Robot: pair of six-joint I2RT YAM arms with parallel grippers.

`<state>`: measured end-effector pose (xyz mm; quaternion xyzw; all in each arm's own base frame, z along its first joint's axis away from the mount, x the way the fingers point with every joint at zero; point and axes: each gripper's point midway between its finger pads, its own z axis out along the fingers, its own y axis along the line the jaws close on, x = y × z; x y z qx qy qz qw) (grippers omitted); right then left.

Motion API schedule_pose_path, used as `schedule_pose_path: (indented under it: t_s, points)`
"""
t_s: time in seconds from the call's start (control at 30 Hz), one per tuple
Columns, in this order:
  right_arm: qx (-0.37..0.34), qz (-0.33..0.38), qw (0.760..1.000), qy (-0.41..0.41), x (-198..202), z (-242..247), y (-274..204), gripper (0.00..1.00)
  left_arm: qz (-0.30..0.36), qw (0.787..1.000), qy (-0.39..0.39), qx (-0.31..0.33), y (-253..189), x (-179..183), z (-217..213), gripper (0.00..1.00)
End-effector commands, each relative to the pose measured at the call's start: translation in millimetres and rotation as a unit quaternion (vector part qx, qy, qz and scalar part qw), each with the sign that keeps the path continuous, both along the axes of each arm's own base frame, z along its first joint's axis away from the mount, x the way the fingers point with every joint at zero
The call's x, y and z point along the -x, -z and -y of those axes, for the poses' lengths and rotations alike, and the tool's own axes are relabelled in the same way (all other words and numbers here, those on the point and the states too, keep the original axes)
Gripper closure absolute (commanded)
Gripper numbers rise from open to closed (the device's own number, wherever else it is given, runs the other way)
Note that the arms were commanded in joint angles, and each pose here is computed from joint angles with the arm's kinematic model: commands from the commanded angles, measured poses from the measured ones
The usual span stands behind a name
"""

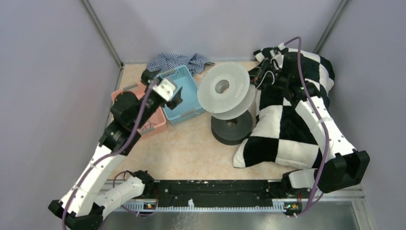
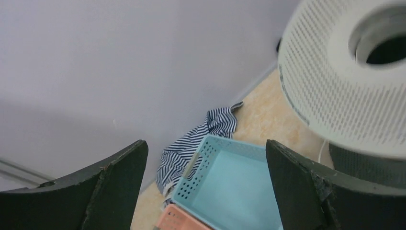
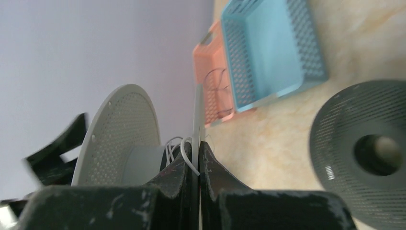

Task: Wrap the cables
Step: Place the cable reel at the corner of the board.

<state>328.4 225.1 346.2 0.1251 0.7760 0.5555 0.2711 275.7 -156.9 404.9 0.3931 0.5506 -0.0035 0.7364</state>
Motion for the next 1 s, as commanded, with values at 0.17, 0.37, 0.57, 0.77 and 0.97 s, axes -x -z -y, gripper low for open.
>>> schedule_pose_path:
  t_s: [0.17, 0.37, 0.57, 0.77, 0.97]
  points:
    - [0.355, 0.135, 0.91, 0.166, -64.2, 15.4, 11.1, 1.0, -0.202, 0.963, -0.012, 0.176, -40.8, -27.7, 33.9, 0.01]
    - [0.428, 0.148, 0.87, 0.195, -97.7, 21.4, 16.0, 1.0, -0.23, 0.943, 0.03, 0.238, -43.3, -27.4, 55.1, 0.01]
    - [0.459, 0.16, 0.848, 0.21, -104.1, 25.3, 10.5, 1.0, -0.284, 0.906, 0.144, 0.28, -47.3, -19.5, 103.6, 0.01]
    - [0.449, 0.171, 0.85, 0.217, -100.4, 27.4, -3.2, 1.0, -0.324, 0.892, 0.102, 0.298, -9.4, -37.1, 114.5, 0.02]
    - [0.453, 0.174, 0.847, 0.218, -101.7, 28.6, -6.7, 1.0, -0.356, 0.861, 0.096, 0.35, 16.6, -40.0, 120.4, 0.11]
